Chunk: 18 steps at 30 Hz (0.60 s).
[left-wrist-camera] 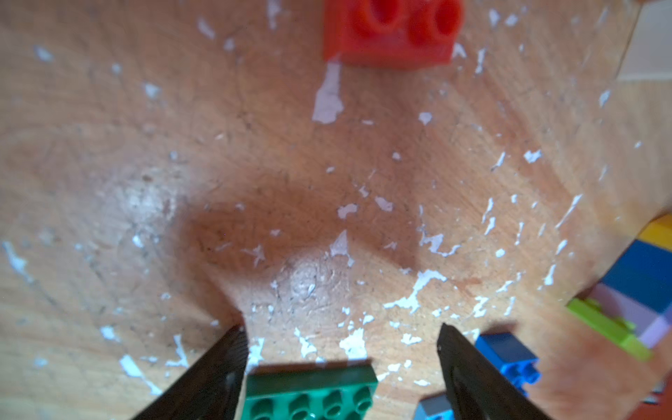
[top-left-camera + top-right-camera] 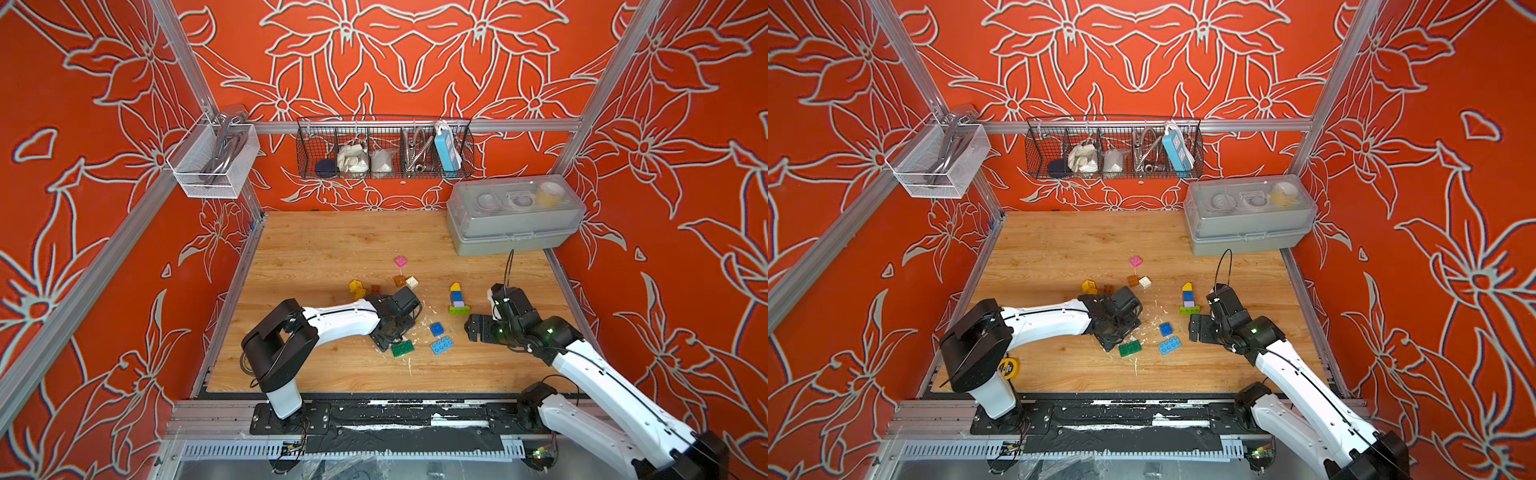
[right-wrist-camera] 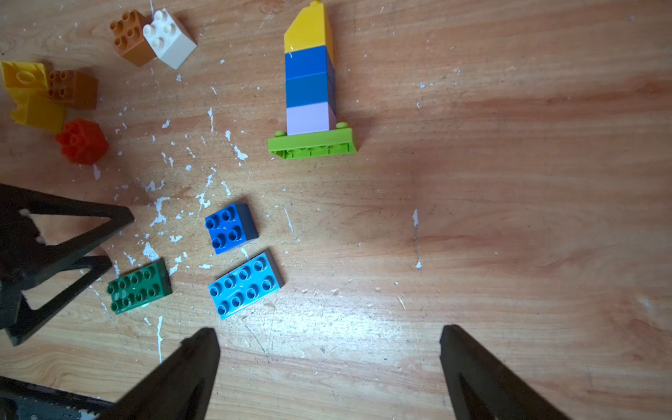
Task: Assemble the number 1 with lego
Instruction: Pick up the lego brick from the center of the board.
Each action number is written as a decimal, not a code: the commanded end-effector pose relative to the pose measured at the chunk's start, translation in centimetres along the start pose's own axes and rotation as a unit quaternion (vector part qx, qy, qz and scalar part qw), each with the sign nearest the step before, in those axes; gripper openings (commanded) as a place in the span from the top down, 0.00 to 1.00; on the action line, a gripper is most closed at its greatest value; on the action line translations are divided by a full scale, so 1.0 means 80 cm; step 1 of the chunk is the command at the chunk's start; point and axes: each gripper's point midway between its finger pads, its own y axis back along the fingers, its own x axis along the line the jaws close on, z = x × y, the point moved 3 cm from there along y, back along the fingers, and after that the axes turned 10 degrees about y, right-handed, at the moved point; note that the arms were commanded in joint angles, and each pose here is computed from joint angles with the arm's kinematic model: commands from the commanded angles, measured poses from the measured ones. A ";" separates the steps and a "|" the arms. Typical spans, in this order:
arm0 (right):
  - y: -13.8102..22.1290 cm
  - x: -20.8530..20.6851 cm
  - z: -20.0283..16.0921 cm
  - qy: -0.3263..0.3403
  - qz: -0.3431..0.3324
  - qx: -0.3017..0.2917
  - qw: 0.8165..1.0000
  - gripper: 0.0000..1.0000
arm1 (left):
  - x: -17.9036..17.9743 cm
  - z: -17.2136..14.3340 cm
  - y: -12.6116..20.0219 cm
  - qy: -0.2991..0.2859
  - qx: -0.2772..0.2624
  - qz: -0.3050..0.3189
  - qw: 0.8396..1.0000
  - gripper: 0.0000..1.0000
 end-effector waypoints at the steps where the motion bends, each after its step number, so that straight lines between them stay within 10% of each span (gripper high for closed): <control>1: 0.007 0.005 0.003 0.006 0.005 0.001 1.000 0.00 | 0.031 -0.002 0.012 -0.073 -0.007 0.064 0.995 0.15; 18: 0.011 0.018 -0.001 0.032 0.007 0.002 0.999 0.00 | 0.028 -0.061 0.001 -0.107 -0.014 0.179 0.978 0.02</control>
